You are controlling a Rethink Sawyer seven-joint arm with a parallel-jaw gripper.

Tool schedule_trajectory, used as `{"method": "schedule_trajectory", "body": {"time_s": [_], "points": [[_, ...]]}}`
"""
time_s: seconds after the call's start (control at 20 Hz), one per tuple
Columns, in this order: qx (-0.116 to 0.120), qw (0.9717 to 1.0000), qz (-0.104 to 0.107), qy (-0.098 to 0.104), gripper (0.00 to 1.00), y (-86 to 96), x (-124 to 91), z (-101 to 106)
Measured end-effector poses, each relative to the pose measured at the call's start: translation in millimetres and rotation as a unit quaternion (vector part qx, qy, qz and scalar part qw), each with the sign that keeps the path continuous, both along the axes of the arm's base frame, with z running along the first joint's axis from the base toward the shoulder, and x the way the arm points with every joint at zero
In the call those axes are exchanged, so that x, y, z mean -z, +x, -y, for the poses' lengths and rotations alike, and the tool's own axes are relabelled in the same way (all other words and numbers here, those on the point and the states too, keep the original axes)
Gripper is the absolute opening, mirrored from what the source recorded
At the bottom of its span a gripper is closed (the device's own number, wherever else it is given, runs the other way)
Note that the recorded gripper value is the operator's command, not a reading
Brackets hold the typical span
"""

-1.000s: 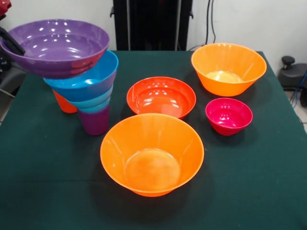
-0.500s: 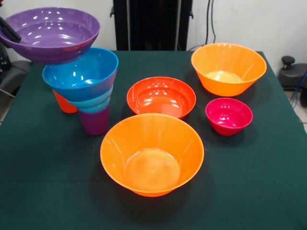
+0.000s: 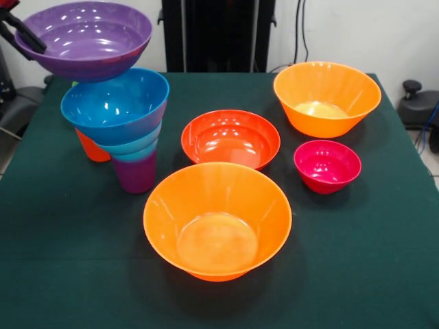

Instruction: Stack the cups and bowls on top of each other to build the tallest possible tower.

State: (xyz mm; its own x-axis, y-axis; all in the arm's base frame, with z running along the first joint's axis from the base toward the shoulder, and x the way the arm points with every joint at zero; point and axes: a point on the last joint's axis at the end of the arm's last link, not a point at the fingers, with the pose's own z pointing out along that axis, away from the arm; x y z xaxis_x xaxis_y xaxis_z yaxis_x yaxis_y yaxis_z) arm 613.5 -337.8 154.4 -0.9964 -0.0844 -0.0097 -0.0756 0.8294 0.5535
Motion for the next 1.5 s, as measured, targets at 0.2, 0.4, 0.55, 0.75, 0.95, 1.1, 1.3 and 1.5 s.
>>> {"method": "schedule_trajectory", "body": {"time_s": [0.2,0.4,0.55,0.75,0.95,1.1,1.3,1.5], "points": [[-0.007,1.0,-0.001,0.004,0.0,-3.7,4,-11],[-0.005,1.0,0.005,0.002,0.0,-3.4,7,-15],[-0.001,0.9999,0.013,0.0,0.0,-1.5,9,-17],[0.003,0.9998,0.02,-0.004,0.0,0.4,10,-16],[0.005,0.9997,0.024,-0.005,0.0,1.5,10,-17],[0.006,0.9996,0.026,-0.006,0.0,2.1,11,-17],[0.008,0.9995,0.029,-0.007,0.0,2.9,11,-17],[0.011,0.9993,0.035,-0.01,0.0,4.9,12,-17]]}}
